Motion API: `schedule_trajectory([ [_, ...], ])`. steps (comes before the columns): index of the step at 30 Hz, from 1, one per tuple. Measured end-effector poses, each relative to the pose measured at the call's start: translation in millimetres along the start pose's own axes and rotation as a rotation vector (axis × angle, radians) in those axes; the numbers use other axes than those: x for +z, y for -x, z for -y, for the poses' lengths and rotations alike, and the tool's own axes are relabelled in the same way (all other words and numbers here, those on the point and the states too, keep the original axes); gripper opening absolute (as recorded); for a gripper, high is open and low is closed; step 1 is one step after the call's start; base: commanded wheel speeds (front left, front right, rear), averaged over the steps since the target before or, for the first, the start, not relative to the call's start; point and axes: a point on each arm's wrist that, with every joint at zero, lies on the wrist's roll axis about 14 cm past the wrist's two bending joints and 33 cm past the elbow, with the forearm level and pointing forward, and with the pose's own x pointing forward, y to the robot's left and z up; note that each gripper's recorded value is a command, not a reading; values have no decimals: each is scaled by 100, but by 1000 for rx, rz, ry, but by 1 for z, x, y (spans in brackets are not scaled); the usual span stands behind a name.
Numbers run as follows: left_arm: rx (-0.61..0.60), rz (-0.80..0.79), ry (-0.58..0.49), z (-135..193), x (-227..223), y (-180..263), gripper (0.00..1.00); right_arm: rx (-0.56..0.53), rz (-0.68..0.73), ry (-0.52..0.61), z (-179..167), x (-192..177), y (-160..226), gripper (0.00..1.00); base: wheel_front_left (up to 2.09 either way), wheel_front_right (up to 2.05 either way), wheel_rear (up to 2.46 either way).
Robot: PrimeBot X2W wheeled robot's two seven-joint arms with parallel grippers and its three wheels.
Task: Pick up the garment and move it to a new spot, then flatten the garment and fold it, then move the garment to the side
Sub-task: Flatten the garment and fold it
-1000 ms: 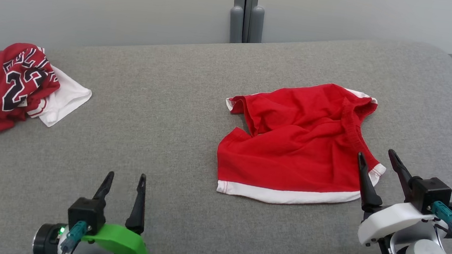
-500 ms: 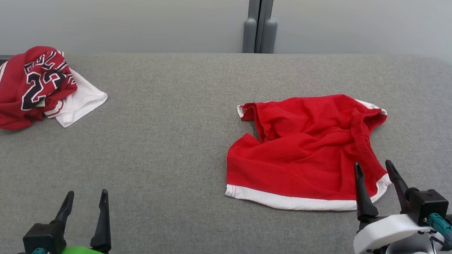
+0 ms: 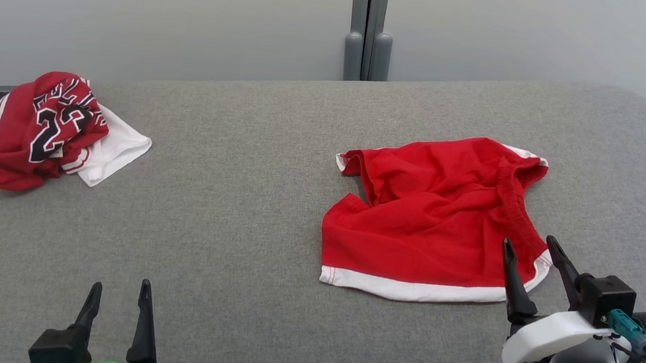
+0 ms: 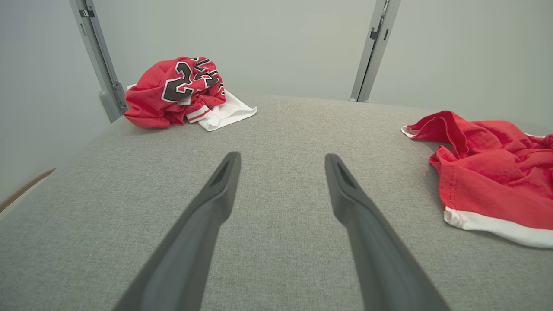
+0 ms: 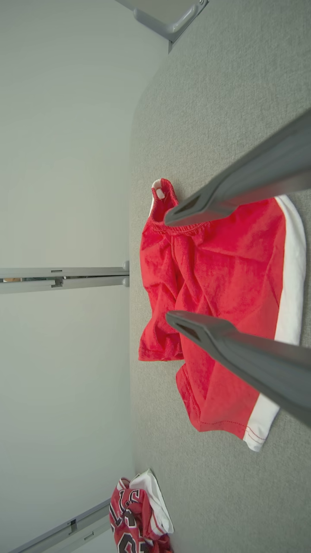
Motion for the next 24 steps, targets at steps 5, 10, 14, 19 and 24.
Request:
schedule_trajectory([
  [5,-18,-20,-10,3,-4,0,100,-2,-3,1,1,0,1,100,0,0,0],
  [10,-103,-74,-35,23,-14,-6,100,-12,-9,4,5,-2,2,100,0,0,0],
  [14,-226,-134,-34,60,-25,-16,100,-24,-20,4,9,-5,4,100,0,0,0],
  [19,-386,-221,-33,108,-42,-26,100,-47,-32,9,17,-8,8,100,0,0,0],
  [24,-519,-329,-24,151,-67,-36,100,-90,-42,16,32,-11,8,100,0,0,0],
])
